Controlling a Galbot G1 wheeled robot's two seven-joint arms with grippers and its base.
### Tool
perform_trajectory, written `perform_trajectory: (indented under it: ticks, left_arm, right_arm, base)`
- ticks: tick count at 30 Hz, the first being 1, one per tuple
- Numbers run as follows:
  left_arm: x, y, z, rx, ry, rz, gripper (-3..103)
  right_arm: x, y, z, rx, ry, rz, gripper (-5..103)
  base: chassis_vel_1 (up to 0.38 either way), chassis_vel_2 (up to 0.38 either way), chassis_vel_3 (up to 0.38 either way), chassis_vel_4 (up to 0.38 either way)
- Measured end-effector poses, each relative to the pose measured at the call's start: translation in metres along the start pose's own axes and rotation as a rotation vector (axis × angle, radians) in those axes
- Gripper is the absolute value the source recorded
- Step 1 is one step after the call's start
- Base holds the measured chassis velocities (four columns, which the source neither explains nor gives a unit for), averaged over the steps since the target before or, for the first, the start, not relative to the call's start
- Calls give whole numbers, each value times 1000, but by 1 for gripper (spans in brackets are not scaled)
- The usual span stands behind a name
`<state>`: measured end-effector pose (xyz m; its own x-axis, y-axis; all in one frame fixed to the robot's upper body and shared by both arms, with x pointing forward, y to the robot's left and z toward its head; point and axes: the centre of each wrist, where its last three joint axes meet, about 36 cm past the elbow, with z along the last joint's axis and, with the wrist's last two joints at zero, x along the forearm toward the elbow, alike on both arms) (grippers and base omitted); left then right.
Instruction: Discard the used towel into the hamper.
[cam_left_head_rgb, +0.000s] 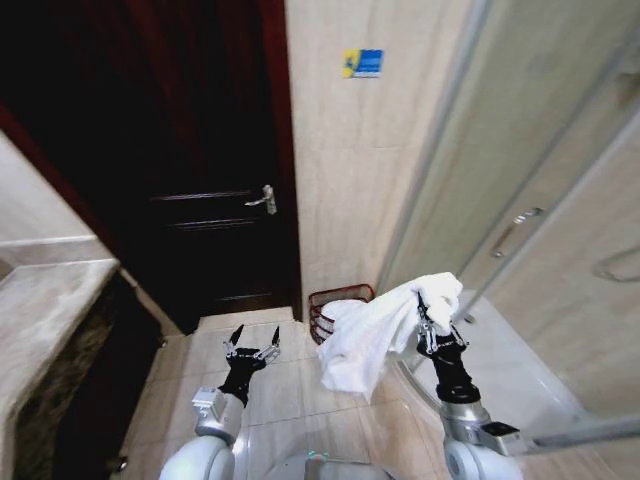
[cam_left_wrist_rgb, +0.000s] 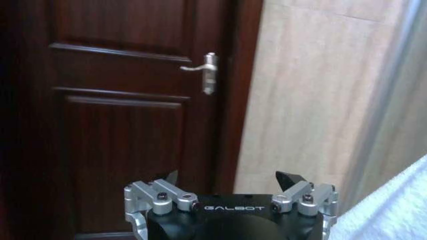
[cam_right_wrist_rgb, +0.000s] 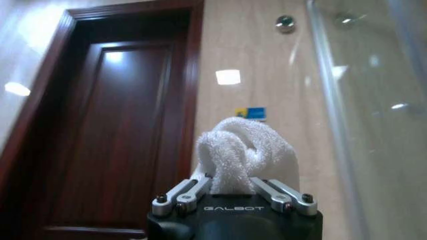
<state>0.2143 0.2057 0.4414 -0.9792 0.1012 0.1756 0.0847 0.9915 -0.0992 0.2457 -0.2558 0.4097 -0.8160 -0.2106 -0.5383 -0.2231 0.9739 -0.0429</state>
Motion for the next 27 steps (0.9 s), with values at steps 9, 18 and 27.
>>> perform_trajectory:
  ticks: [9, 18, 27]
  left_arm:
    - [0, 0, 0, 0, 0, 0, 99]
    - [0, 0, 0, 0, 0, 0, 99]
    - [0, 0, 0, 0, 0, 0, 99]
  right_arm:
    - [0, 1, 1, -24, -9, -15, 12]
    - [1, 0, 2, -25, -8, -12, 12]
    - [1, -1, 3, -19, -13, -10, 12]
  base:
    - [102, 98, 106, 119]
    - [19, 21, 10, 14]
    - [0, 0, 0, 0]
